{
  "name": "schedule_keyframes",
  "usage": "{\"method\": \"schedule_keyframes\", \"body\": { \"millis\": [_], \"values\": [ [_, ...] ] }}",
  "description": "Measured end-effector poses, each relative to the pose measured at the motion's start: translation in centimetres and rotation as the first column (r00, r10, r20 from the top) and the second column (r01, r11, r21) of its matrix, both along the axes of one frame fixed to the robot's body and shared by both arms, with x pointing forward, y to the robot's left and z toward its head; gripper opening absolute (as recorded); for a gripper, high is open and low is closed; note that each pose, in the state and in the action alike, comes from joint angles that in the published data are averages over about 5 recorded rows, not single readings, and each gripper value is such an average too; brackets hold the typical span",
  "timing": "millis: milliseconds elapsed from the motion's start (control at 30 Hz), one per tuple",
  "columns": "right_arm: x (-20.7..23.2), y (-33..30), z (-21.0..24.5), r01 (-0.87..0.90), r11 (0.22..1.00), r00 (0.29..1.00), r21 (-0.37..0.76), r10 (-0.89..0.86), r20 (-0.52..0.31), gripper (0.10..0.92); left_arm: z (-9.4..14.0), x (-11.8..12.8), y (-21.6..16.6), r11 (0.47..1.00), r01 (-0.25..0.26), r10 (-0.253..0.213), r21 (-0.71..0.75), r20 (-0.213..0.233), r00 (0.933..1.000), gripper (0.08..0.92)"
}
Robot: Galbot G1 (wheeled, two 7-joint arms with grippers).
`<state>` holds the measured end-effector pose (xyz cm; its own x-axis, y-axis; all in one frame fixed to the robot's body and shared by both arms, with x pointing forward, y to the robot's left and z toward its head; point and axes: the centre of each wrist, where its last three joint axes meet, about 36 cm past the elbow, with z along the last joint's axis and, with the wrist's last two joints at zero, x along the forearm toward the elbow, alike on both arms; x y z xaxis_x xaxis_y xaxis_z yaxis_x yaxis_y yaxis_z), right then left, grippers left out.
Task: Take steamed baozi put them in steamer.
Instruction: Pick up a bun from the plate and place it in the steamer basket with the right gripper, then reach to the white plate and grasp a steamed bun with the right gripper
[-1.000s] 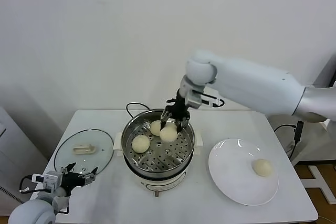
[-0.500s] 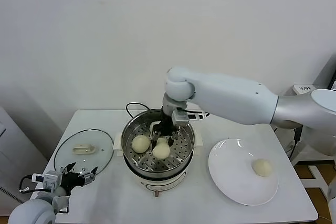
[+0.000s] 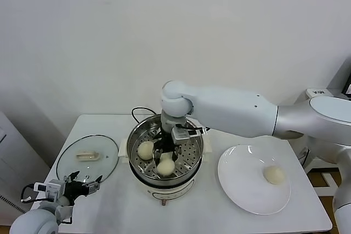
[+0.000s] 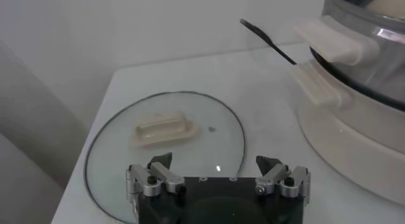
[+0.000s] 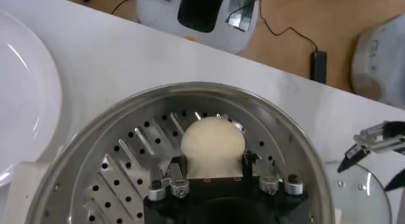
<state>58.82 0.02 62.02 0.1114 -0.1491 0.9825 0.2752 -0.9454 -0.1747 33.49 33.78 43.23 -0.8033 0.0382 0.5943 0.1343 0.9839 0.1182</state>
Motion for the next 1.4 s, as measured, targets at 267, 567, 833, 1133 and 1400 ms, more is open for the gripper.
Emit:
{"method": "schedule_keyframes", "body": {
  "millis": [267, 567, 833, 1133, 1400],
  "values": [
    [-0.9, 0.7, -1.0, 0.018, 1.000, 1.000, -0.019, -0.018, 0.002, 0.597, -0.1, 0.0, 0.2, 1.000, -0.001, 0.001, 0.003, 0.000, 1.0000, 0.823],
    [-0.6, 0.2, -0.5, 0.055, 0.998, 0.998, -0.030, -0.054, 0.028, 0.810, -0.3, 0.0, 0.3, 1.000, -0.002, 0.002, 0.003, -0.001, 1.0000, 0.823],
    [1.4, -1.7, 2.5, 0.164, 0.986, 0.985, -0.003, -0.163, 0.062, 0.822, -0.1, 0.1, 0.3, 1.000, 0.000, 0.000, 0.005, 0.002, 1.0000, 0.823],
    [6.1, -8.7, 6.9, 0.464, 0.886, 0.883, 0.010, -0.463, 0.078, 0.823, 0.4, 0.2, 0.3, 1.000, 0.008, -0.008, 0.015, 0.006, 0.9999, 0.823],
    [9.1, -17.4, 9.1, 0.744, 0.668, 0.667, -0.019, -0.742, 0.069, 0.823, 0.5, 0.2, 0.3, 1.000, 0.011, -0.011, 0.018, 0.007, 0.9999, 0.823]
  ]
}}
